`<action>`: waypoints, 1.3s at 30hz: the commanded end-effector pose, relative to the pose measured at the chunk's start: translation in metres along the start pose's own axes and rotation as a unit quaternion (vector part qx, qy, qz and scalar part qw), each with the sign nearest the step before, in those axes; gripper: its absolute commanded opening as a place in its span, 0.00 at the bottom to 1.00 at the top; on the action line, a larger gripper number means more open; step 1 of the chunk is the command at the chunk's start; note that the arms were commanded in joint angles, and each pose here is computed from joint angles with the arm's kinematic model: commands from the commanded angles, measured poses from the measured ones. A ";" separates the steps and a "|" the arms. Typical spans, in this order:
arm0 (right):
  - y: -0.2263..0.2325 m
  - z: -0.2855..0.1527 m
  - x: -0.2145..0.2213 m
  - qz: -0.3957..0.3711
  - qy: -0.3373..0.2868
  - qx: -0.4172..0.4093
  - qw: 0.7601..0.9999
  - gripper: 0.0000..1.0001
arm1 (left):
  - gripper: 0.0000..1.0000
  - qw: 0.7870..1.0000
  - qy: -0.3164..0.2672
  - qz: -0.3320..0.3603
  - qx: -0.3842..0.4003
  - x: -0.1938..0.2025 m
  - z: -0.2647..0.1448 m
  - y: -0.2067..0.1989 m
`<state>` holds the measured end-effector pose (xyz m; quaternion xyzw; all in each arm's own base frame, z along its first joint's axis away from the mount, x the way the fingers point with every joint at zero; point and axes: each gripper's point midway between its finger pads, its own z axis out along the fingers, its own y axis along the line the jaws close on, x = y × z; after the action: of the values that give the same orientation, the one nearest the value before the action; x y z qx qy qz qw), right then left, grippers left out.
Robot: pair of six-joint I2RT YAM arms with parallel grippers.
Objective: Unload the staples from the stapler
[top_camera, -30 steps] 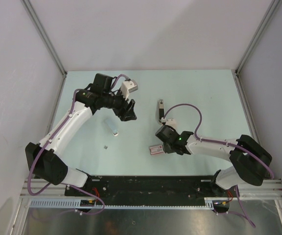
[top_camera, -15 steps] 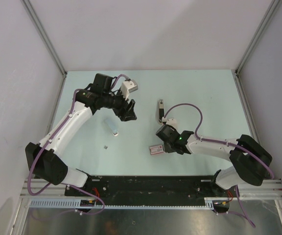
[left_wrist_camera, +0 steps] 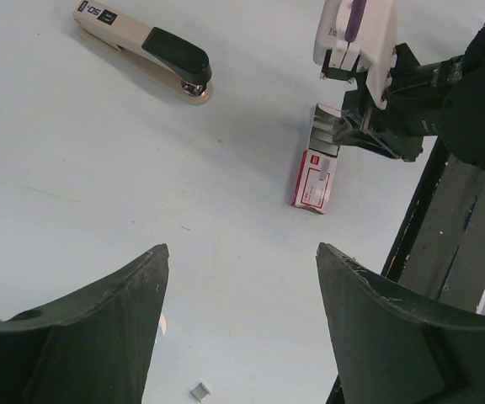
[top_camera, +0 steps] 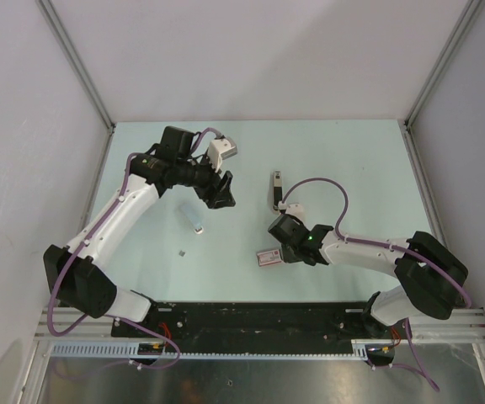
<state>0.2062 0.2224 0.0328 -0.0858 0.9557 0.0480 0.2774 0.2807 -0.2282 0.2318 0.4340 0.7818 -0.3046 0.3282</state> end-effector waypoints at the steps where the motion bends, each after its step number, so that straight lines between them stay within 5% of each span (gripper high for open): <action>1: 0.001 0.000 -0.001 0.008 -0.002 -0.004 1.000 0.21 | 0.76 1.000 -0.021 0.011 0.012 -0.011 -0.007 -0.011; 20: 0.004 -0.002 -0.002 0.005 -0.006 -0.010 1.000 0.30 | 0.77 1.000 -0.022 0.011 0.014 -0.013 -0.007 -0.012; 27: 0.000 -0.025 -0.034 0.034 -0.052 -0.039 0.997 0.29 | 0.77 1.000 -0.016 0.017 0.014 -0.009 -0.003 -0.012; 32: -0.020 -0.035 -0.059 0.083 -0.067 -0.062 0.992 0.24 | 0.75 0.998 0.038 0.058 0.007 0.020 0.020 -0.013; 39: -0.034 -0.015 -0.047 0.142 -0.001 -0.115 0.983 0.17 | 0.70 0.985 0.141 0.096 0.034 0.076 0.068 -0.017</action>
<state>0.2544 0.1860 0.0842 0.0258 0.9403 0.1406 0.3090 0.2528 -0.2499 0.1709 0.5140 0.7715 -0.2695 0.2609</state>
